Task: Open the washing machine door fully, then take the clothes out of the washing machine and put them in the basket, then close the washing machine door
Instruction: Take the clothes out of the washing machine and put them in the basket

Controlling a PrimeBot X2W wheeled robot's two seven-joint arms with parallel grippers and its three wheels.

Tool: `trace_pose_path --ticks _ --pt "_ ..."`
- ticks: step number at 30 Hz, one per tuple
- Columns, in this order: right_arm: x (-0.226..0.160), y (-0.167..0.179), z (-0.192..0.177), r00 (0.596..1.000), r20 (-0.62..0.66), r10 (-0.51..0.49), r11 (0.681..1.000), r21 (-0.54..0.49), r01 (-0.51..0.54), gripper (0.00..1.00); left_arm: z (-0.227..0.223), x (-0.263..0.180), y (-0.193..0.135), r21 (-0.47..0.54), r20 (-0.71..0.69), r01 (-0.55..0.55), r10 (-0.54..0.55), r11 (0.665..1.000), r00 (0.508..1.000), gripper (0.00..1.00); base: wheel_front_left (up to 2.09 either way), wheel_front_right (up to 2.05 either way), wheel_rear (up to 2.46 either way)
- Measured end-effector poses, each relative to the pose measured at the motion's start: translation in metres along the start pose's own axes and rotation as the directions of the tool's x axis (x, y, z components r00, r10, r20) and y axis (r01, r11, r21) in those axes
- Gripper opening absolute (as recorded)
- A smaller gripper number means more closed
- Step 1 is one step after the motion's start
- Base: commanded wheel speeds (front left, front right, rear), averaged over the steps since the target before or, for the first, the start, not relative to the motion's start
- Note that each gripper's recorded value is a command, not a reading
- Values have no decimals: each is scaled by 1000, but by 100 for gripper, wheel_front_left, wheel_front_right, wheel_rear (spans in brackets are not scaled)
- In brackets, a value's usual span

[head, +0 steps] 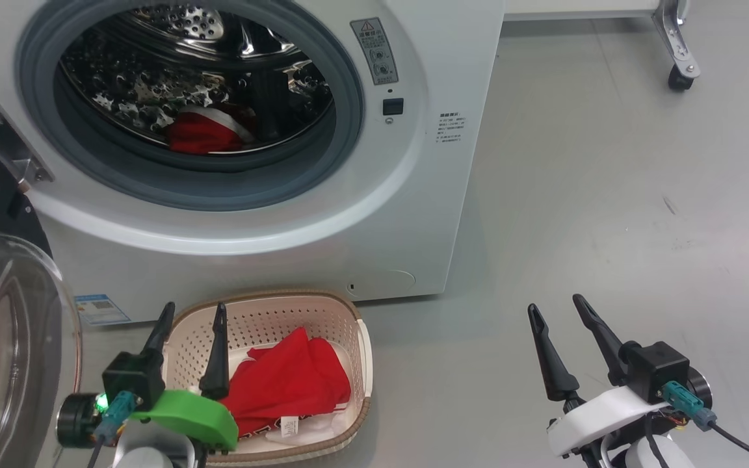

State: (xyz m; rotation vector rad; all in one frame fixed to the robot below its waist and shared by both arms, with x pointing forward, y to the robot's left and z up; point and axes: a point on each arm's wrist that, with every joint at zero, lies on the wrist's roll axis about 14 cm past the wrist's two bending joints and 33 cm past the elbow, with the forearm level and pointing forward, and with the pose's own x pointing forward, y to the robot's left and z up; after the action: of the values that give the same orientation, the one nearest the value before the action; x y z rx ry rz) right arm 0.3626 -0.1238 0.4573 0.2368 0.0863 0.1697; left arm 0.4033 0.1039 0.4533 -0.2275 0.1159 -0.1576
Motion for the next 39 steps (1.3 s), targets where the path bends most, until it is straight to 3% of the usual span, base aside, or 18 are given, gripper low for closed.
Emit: trace_pose_path --ticks 18,39 --pt "-18 8 7 1000 27 9 1000 -5 -9 100 4 -52 0 -9 25 -36 37 999 999 100 0 0 0" --pt "-20 9 2 1000 12 10 1000 -6 -10 100 10 -63 -5 -17 23 -39 40 999 999 100 0 0 0"
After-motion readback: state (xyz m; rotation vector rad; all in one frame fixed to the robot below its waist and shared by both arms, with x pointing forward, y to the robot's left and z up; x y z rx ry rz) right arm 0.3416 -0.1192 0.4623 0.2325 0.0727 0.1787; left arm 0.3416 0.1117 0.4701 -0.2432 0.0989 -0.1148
